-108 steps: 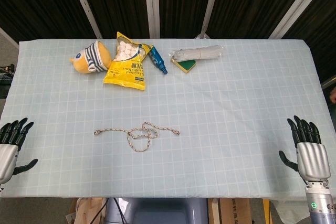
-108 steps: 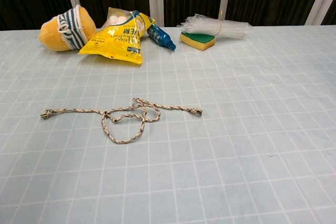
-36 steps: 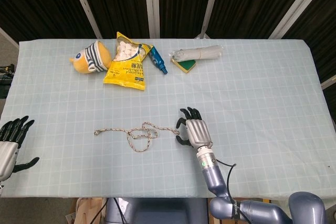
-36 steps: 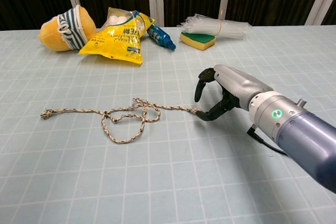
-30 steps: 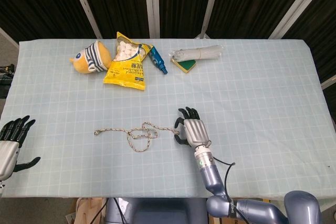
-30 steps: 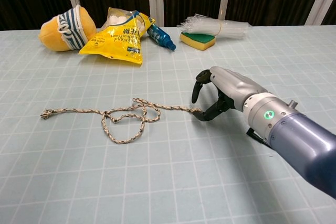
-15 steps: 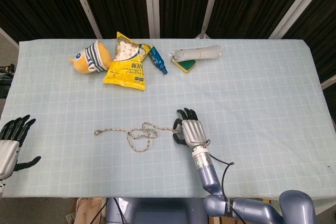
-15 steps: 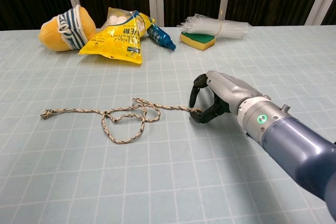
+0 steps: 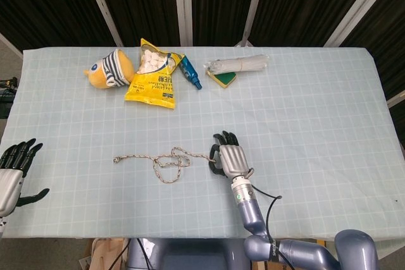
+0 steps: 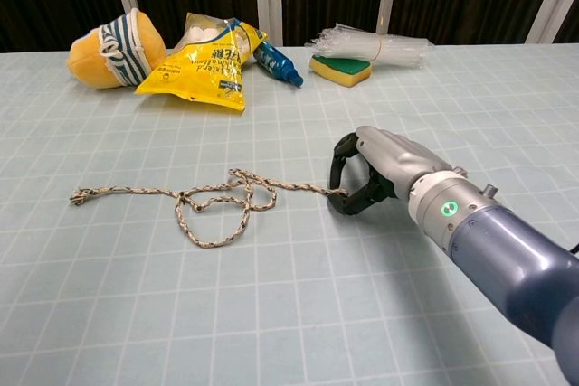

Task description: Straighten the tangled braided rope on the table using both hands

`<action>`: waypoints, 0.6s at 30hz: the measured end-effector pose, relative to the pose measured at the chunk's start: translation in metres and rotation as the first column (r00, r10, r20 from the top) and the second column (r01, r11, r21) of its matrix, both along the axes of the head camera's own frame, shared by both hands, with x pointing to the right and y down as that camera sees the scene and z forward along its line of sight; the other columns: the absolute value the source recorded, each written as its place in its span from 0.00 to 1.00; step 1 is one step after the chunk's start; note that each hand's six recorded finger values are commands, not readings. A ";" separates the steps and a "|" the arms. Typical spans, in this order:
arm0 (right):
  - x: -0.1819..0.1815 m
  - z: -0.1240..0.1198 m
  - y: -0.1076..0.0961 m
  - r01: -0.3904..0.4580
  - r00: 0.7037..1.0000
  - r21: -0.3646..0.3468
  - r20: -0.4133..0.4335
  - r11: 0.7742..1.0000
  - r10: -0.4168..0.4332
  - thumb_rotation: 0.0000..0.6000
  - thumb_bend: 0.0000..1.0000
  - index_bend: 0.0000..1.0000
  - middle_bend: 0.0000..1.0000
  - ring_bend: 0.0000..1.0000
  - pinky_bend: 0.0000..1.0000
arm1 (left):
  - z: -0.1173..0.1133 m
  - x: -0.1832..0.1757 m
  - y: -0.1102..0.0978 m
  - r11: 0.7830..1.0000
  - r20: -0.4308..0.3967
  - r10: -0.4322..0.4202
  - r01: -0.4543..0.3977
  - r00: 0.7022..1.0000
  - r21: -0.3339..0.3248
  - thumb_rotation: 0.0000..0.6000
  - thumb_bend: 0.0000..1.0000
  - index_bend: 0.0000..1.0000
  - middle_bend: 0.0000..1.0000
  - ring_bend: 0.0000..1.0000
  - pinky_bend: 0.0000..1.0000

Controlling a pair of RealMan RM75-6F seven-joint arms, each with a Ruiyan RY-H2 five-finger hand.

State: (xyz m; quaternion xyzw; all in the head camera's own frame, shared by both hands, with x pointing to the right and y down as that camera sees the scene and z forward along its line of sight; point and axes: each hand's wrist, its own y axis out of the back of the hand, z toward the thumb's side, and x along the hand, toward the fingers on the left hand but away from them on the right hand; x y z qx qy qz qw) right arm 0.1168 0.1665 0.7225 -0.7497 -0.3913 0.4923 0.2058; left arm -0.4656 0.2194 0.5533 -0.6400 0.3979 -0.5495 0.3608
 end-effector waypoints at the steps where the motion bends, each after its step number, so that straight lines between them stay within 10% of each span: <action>1: 0.000 0.000 0.000 -0.001 1.000 -0.001 0.000 1.000 0.001 1.00 0.45 0.59 0.20 0.00 0.00 | 0.000 0.000 0.000 1.000 0.000 0.000 0.000 1.000 0.000 1.00 0.05 0.00 0.00 0.00 0.00; 18: 0.015 -0.013 -0.002 -0.009 1.000 0.013 0.003 1.000 0.009 1.00 0.52 0.61 0.21 0.00 0.00 | 0.002 0.001 0.000 1.000 0.013 0.009 -0.009 1.000 -0.008 1.00 0.05 0.00 0.00 0.00 0.00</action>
